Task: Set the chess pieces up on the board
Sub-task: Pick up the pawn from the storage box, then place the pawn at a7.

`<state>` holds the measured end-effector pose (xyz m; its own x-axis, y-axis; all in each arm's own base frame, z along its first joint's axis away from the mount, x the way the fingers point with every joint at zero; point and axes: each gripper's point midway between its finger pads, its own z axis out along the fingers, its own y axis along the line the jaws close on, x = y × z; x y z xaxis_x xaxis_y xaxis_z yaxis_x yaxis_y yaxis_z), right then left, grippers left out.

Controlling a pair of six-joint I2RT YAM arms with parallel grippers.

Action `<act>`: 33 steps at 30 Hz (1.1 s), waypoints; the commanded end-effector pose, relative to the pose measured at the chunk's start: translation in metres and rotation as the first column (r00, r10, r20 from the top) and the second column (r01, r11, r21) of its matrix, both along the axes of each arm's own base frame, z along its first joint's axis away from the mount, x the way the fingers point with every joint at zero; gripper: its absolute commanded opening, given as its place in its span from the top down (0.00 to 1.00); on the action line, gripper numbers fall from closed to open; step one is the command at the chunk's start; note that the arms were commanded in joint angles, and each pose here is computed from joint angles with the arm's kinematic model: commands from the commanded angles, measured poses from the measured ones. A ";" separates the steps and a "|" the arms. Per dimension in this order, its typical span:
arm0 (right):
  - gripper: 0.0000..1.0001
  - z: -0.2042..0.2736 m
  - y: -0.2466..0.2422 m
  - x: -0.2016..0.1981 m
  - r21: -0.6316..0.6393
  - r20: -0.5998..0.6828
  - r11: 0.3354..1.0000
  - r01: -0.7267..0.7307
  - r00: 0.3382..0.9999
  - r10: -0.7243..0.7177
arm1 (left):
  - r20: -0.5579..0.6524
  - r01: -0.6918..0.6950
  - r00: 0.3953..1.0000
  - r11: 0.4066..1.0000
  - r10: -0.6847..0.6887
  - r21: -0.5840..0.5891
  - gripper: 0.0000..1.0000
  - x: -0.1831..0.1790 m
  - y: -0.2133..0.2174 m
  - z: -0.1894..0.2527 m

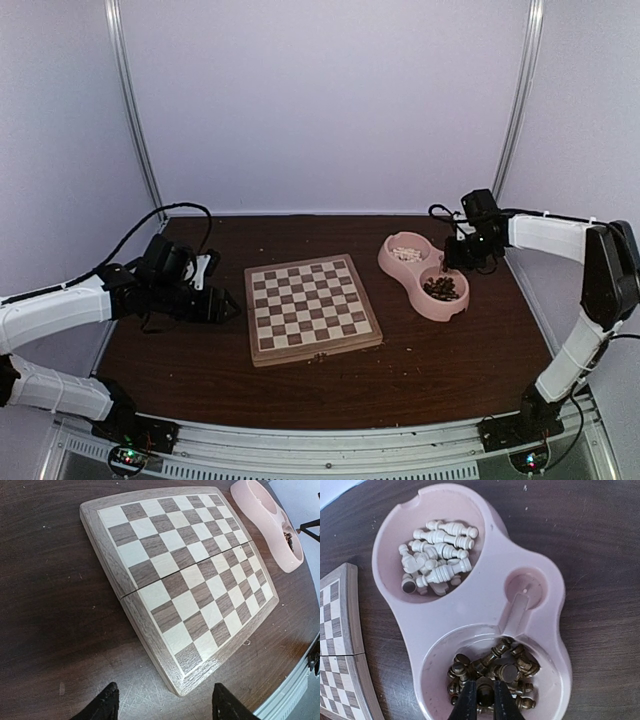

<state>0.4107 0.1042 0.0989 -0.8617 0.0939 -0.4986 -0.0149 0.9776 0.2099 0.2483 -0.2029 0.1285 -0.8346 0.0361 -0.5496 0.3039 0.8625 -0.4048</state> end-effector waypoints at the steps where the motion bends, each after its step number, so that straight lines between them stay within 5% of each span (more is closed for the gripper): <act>1: 0.90 0.037 -0.014 -0.002 -0.095 0.104 0.995 0.015 0.995 -0.005 | 0.059 0.006 0.998 1.000 -0.004 -0.023 0.36 0.008 -0.003 0.019; 11: 0.91 0.061 0.002 -0.015 -0.009 0.161 0.999 -0.049 0.986 0.049 | 0.067 0.012 0.998 0.999 -0.010 -0.036 0.36 0.005 -0.004 0.023; 19: 0.91 0.074 0.055 -0.040 -0.062 0.215 0.971 -0.233 0.946 0.241 | 0.070 0.009 0.998 0.999 -0.005 -0.044 0.36 0.000 -0.001 0.022; 33: 0.91 0.025 0.190 -0.118 -0.042 0.213 0.771 -0.635 0.748 0.628 | 0.058 0.011 0.998 0.998 -0.008 -0.054 0.36 -0.003 -0.001 0.017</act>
